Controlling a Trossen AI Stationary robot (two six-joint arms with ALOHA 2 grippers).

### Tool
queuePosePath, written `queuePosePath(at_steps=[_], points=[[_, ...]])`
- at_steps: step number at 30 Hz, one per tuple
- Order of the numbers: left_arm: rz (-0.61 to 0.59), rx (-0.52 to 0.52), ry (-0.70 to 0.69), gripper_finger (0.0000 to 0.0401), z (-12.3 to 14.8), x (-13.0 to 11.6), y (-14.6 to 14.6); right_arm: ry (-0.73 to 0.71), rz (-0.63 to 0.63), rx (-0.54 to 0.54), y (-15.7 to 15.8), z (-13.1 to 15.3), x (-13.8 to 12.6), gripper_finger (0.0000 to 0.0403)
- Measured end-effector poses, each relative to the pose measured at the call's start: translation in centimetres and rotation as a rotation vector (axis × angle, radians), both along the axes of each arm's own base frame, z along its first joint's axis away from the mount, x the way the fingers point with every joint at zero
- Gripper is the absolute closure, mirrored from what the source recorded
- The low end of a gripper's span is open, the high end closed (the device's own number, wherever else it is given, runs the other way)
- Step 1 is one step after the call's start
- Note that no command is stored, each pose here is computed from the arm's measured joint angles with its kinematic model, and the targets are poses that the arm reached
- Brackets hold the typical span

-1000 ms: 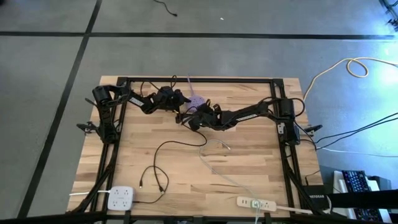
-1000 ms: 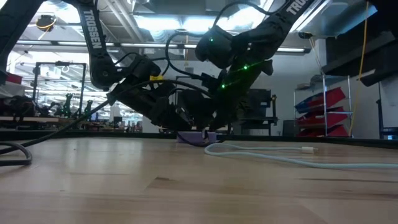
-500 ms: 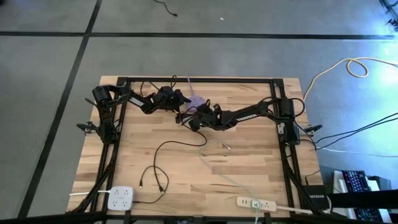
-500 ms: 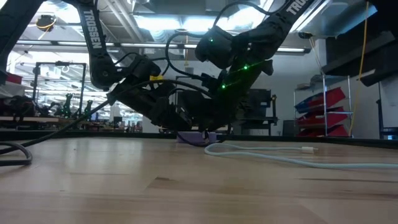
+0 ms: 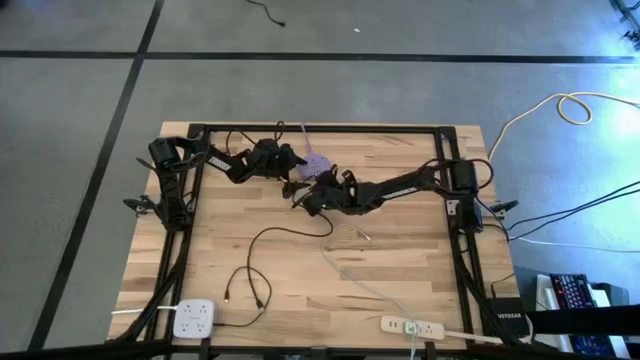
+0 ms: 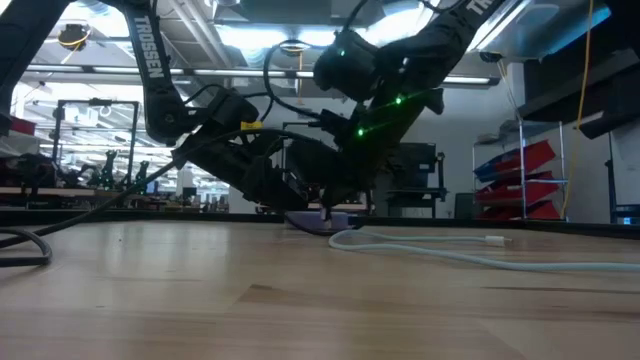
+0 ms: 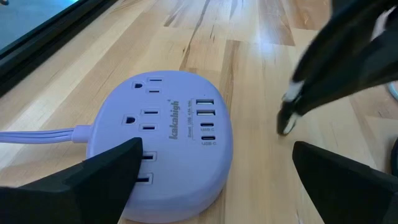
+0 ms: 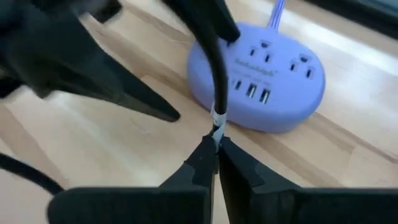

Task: Insert USB
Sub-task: Insert the black usb cable into the purple outlet extension

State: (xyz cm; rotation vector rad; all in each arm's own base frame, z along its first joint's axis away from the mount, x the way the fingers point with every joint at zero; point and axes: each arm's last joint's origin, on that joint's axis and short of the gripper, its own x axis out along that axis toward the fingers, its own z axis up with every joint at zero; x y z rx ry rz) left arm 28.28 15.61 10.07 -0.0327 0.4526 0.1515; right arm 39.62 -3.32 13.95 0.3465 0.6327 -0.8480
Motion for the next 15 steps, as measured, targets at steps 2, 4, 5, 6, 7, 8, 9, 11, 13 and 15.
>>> queuePosePath(at_steps=[2, 4, 5, 6, 7, 8, 9, 11, 13, 15], points=[[0.0, -0.001, 0.0, 0.0002, 0.0, 0.0, 0.0, -0.037, -0.08, -0.037, 0.0, 0.9, -0.5, 0.0402], [0.0, 0.0, 0.0, 0.0002, 0.0, 0.0, 0.0, -0.066, -0.133, -0.064, 0.1, 1.4, -1.4, 0.0402], [0.0, -0.001, 0.0, 0.0001, 0.0, 0.0, 0.0, -0.072, -0.149, -0.077, 0.3, 1.3, -1.8, 0.0402], [0.0, 0.0, 0.0, 0.0002, 0.0, 0.0, 0.0, -0.092, -0.15, -0.085, 0.6, 1.2, -2.0, 0.0402], [0.0, -0.001, 0.0, 0.0002, 0.0, 0.0, 0.0, -0.125, -0.155, -0.096, 0.9, 1.0, -2.2, 0.0402], [0.0, -0.003, 0.0, 0.0002, 0.0, 0.0, 0.0, -0.168, -0.169, -0.111, 1.3, 0.8, -2.3, 0.0402], [0.001, -0.002, -0.001, 0.0001, 0.0, 0.0, 0.0, -0.219, -0.174, -0.114, 1.6, 0.6, -2.4, 0.0402], [0.0, -0.003, 0.0, 0.0001, 0.0, 0.0, 0.0, -0.32, -0.186, -0.117, 1.8, 0.3, -2.2, 0.0402], [0.0, -0.003, -0.001, 0.0002, 0.0, 0.0, -0.1, -0.348, -0.215, -0.141, 1.8, -0.3, -2.2, 0.0402], [0.0, -0.006, -0.002, 0.0002, 0.0, 0.0, -0.1, -0.347, -0.216, -0.142, 1.6, -1.0, -2.0, 0.0402]])
